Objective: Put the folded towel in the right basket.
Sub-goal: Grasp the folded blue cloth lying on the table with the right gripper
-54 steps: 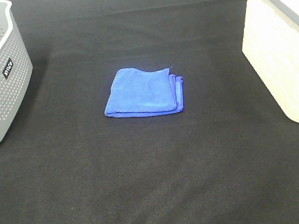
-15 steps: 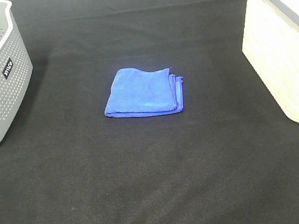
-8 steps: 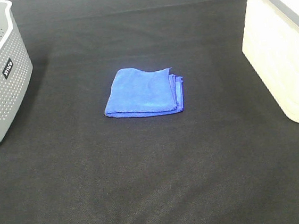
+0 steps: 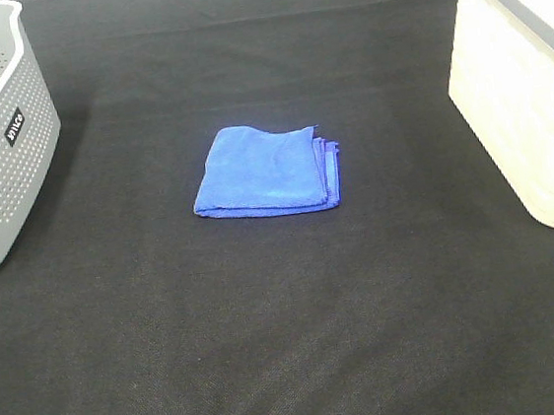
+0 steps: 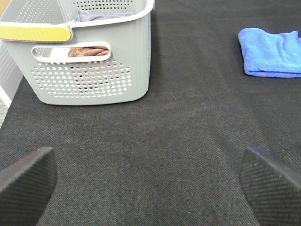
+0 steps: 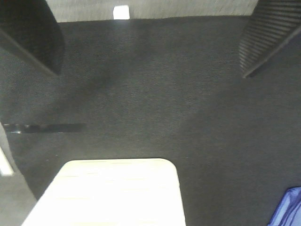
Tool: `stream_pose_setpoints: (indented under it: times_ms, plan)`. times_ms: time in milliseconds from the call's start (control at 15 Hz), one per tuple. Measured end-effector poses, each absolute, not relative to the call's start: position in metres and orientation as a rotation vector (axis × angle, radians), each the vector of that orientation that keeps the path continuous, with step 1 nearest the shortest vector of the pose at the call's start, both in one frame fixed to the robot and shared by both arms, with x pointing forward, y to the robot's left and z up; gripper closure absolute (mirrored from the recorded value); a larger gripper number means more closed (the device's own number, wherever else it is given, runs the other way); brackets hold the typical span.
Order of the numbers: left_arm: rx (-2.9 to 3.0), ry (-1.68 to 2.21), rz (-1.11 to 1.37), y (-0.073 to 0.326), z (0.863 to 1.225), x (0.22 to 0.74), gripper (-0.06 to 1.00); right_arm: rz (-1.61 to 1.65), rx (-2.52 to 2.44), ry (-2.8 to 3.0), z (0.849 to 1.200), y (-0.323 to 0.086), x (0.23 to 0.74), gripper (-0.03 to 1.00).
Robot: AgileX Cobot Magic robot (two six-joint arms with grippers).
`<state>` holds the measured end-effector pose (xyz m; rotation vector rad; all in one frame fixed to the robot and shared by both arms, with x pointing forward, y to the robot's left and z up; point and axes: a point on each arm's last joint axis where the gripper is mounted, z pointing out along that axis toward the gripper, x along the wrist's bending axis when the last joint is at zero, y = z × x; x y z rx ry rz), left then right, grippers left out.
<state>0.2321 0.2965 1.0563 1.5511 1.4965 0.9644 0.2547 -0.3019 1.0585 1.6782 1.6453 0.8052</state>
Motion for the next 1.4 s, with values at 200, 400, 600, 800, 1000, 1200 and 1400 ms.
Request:
stream_pose_setpoints:
  times_ms: [200,400,600,800,1000,1200,1400]
  plan:
    - [1.551,1.496,0.964,0.296,1.056,0.232,-0.05,0.764,1.828,1.792,1.134,-0.294,0.315,0.01]
    - [1.551,1.496,0.964,0.296,1.056,0.232,-0.05,0.821,1.836,1.814,1.189,-0.288,0.377,0.01]
    - [1.551,1.496,0.964,0.296,1.056,0.232,-0.05,0.897,1.840,1.868,1.210,-0.280,0.424,0.01]
    - [1.551,1.496,0.964,0.296,1.056,0.232,-0.05,0.992,1.933,2.000,1.201,-0.261,0.487,0.01]
    - [1.551,1.496,0.964,0.296,1.056,0.232,-0.05,0.961,1.946,2.222,1.150,-0.200,0.563,0.01]
    - [1.551,1.497,0.965,0.297,1.056,0.232,-0.05,0.937,2.016,2.351,1.094,-0.154,0.622,0.01]
    - [1.551,1.497,0.965,0.297,1.056,0.232,-0.05,0.903,2.080,2.373,1.053,-0.141,0.656,0.01]
